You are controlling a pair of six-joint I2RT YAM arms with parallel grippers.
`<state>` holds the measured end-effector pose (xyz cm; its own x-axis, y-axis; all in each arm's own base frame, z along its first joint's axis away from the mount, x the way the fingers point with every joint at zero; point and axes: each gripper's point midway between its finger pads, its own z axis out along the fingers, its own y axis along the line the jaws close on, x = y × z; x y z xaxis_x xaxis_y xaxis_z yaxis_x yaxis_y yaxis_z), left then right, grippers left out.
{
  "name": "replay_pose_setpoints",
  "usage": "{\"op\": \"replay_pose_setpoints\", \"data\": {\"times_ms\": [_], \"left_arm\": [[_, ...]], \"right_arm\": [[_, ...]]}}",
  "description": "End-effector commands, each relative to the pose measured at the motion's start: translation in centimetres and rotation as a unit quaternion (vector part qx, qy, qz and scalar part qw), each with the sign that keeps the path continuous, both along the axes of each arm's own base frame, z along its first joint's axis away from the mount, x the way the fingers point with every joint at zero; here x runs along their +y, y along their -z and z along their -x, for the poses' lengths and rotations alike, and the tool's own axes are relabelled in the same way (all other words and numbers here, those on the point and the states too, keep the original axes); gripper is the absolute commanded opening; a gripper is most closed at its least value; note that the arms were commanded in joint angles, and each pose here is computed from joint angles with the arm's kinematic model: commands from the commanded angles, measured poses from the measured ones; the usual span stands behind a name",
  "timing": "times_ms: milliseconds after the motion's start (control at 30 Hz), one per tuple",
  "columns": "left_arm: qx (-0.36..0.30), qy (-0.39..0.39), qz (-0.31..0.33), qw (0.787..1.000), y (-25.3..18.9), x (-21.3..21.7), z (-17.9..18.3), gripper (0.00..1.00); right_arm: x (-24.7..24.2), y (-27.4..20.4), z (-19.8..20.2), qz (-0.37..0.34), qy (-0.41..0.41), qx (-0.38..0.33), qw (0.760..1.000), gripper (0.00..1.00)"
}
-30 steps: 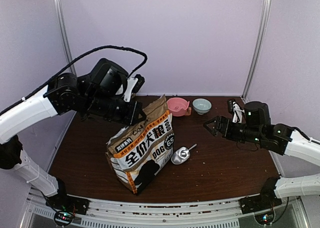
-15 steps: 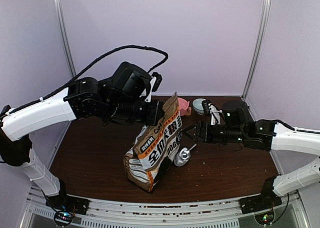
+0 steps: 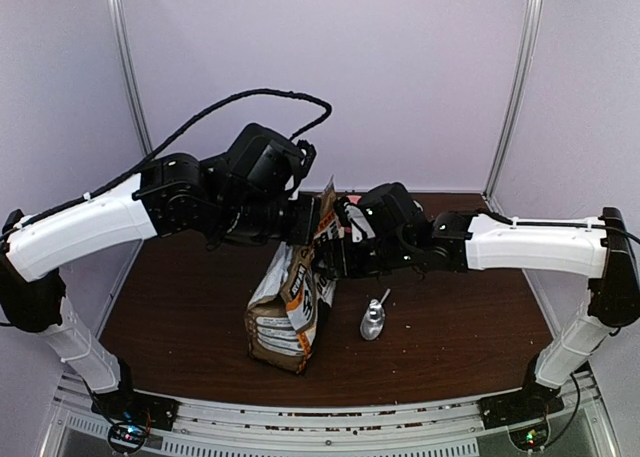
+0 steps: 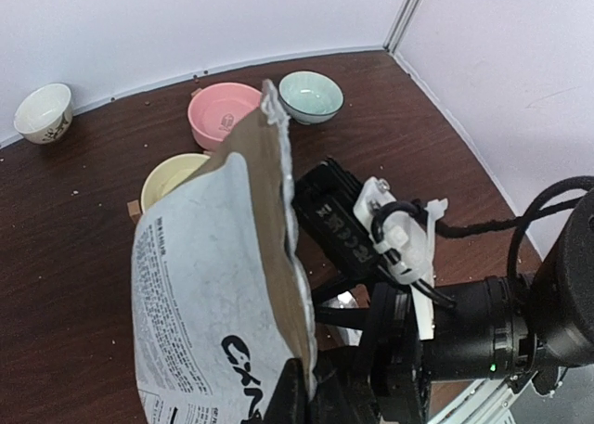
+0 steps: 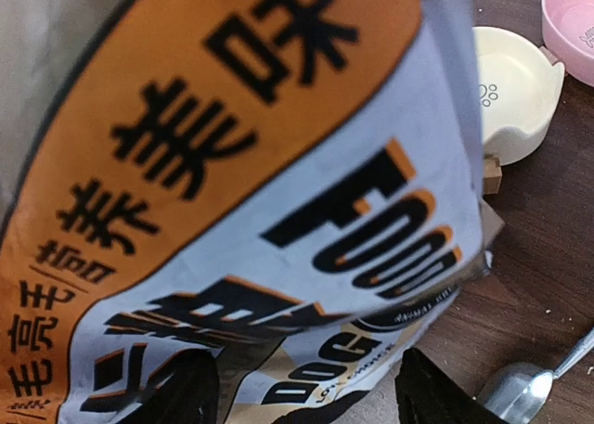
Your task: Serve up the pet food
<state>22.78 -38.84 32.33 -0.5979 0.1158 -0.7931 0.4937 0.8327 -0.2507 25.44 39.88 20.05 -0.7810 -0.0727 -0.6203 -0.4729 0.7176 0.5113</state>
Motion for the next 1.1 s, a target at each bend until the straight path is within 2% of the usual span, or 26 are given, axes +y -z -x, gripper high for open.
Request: {"op": "replay_pose_setpoints", "data": {"times_ms": [0,267,400,633,800,967,1067], "left_arm": [[-0.122,0.034,0.331,0.935,-20.8,-1.2,2.1,0.0],[-0.122,0.001,0.304,0.945,-18.0,1.9,1.7,0.0],[-0.074,0.029,0.267,0.96,-14.6,1.8,1.7,0.01],[-0.032,0.086,0.221,0.971,-11.4,1.1,2.6,0.28],[-0.025,0.088,0.183,0.979,-10.4,3.3,2.3,0.46],[0.006,0.089,0.08,0.993,-7.6,5.9,2.6,0.46],[0.041,0.11,0.054,0.992,-5.9,6.3,3.3,0.44]], "right_arm": [[1.8,-2.1,-1.7,-0.018,0.006,-0.038,0.999,0.68],[0.2,-3.2,-1.4,-0.005,0.014,-0.049,0.999,0.73],[-0.9,-4.0,-0.6,-0.006,0.016,-0.044,0.999,0.77],[-2.3,-5.4,1.1,-0.075,0.033,-0.014,0.997,0.84],[-3.5,-5.1,1.2,-0.074,0.056,-0.013,0.996,0.84],[-4.5,-5.1,1.4,-0.063,0.062,-0.016,0.996,0.83],[-4.7,-5.2,1.5,-0.062,0.063,-0.015,0.996,0.83]]}}
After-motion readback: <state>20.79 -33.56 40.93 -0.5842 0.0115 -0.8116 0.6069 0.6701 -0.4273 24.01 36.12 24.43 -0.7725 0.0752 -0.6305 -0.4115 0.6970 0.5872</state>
